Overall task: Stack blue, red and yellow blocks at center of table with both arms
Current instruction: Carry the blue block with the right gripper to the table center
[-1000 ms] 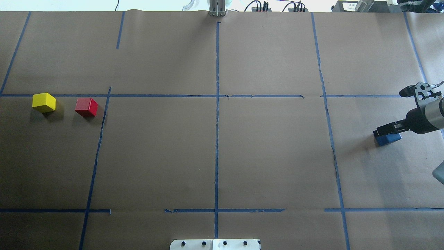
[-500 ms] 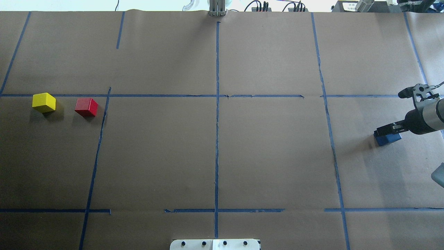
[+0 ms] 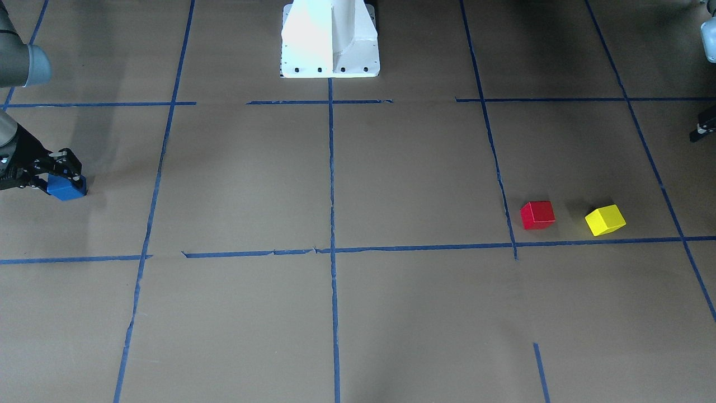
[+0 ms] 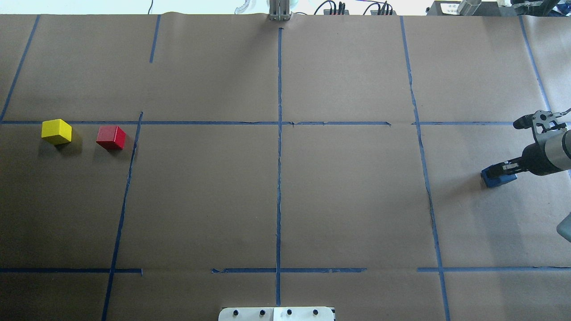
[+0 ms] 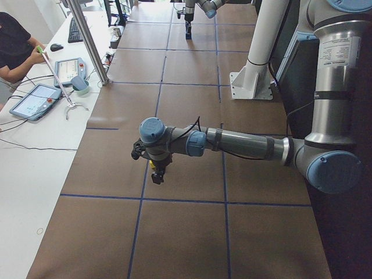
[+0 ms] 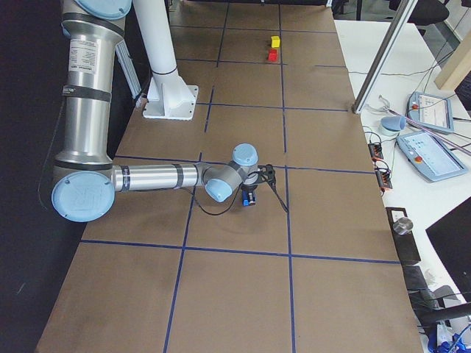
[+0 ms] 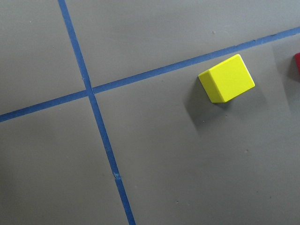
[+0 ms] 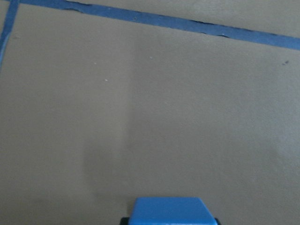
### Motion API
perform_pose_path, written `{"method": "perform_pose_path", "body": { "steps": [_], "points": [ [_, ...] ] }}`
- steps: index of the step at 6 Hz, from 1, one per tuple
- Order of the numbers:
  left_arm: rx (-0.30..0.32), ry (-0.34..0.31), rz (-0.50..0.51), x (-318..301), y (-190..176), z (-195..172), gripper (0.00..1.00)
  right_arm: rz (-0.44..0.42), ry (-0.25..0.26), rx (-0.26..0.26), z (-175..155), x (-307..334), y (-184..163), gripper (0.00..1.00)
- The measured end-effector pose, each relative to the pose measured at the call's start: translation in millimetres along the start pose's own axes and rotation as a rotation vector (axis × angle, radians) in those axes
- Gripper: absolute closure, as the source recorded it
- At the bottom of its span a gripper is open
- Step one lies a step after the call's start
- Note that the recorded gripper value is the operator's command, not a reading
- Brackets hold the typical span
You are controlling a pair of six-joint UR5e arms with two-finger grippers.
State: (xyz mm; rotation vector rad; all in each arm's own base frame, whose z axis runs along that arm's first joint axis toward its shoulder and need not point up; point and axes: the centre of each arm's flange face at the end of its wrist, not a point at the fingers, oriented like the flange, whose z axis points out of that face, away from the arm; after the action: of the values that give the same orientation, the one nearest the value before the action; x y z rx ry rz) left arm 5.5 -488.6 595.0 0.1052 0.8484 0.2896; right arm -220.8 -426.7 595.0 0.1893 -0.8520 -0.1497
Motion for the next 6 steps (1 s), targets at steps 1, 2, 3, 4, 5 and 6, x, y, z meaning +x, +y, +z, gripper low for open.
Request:
{"method": "perform_pose_path", "body": {
  "steps": [1, 2, 3, 4, 5, 6],
  "points": [
    [0.000, 0.001, -0.005, 1, 0, 0, 0.00, 0.012, -0.037, 0.010, -10, -28, -14, 1.00],
    [0.001, 0.001, -0.015, 1, -1, 0, 0.00, 0.058, -0.089, 0.016, -18, -79, -38, 1.00],
    [0.001, 0.001, -0.021, 1, -1, -1, 0.00, 0.116, -0.139, 0.001, -22, -152, -67, 1.00],
    [0.002, 0.002, -0.022, 1, -1, 0, 0.00, 0.156, -0.150, -0.042, -21, -238, -93, 1.00],
    [0.001, 0.002, -0.023, 1, -1, 0, 0.00, 0.196, -0.128, -0.072, -21, -325, -113, 1.00],
    [0.001, 0.002, -0.024, 1, -1, 0, 0.00, 0.227, -0.109, -0.077, -20, -398, -129, 1.00]
  ]
}}
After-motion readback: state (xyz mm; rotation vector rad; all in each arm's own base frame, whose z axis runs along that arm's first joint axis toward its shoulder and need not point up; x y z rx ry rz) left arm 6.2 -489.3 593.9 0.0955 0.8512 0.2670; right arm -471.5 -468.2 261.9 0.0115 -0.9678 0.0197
